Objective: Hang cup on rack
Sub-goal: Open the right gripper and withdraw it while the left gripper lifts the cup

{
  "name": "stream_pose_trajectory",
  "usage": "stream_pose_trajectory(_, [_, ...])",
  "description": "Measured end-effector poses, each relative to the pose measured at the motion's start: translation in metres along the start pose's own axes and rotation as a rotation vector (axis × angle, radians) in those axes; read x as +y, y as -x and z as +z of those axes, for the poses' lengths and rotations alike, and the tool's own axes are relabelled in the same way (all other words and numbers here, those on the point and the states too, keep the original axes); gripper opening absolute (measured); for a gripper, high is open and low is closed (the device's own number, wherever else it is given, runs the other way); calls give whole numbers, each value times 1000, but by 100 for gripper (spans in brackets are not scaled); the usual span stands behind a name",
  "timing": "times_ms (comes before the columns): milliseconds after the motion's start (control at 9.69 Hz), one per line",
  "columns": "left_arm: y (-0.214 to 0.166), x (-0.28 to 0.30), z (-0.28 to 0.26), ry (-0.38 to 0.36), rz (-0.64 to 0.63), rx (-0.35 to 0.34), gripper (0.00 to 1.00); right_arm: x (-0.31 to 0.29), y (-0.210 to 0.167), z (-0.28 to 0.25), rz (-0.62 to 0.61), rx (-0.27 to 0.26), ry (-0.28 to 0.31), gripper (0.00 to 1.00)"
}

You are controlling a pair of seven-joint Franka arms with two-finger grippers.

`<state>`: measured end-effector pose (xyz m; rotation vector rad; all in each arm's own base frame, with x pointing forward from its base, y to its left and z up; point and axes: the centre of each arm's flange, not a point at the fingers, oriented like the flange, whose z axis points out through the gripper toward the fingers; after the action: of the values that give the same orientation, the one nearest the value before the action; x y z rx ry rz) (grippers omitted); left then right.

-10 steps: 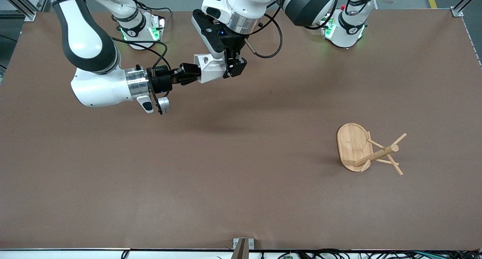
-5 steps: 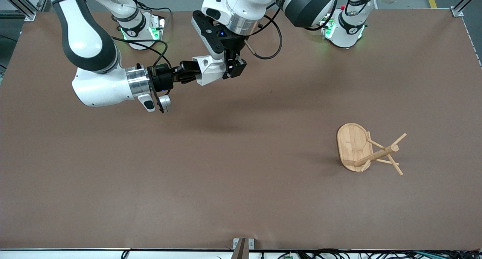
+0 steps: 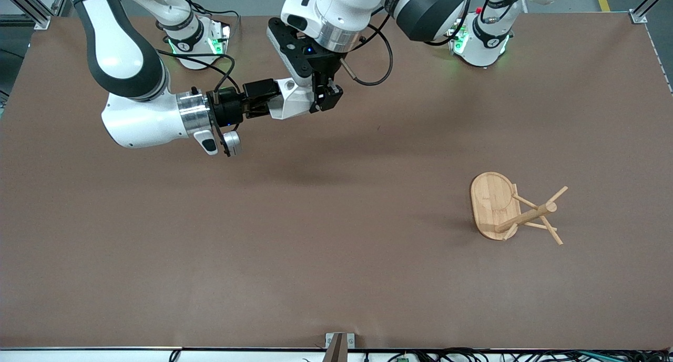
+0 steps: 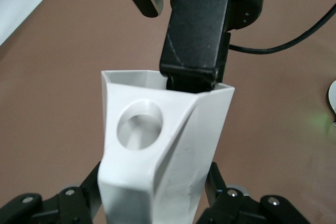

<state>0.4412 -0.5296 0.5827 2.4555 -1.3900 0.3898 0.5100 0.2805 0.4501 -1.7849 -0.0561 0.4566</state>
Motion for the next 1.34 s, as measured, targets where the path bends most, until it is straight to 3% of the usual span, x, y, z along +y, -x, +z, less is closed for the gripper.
stream_pose_trajectory(206, [0, -1, 1, -1, -2, -1, 79, 0, -1, -4, -2, 5, 5, 100])
stream_pose_trajectory(413, [1, -6, 2, -4, -9, -4, 79, -1, -1, -23, -19, 17, 46, 100])
stream_pose_trajectory(723, [2, -10, 3, -7, -14, -6, 79, -4, 1, -92, -39, 39, 103, 100])
stream_pose_trajectory(929, [4, -15, 4, -10, -20, -15, 79, 7, 8, -161, -10, 89, 175, 100])
stream_pose_trajectory(1032, [8, -22, 4, -10, -37, -44, 79, 15, 13, -197, 44, 130, 254, 100])
stream_pose_trajectory(1135, [16, -38, 3, -12, -77, -88, 79, 16, 19, -227, 110, 166, 390, 100])
stream_pose_trajectory(1342, [38, -86, -15, -30, -233, -158, 79, 4, 27, -264, 194, 253, 740, 100])
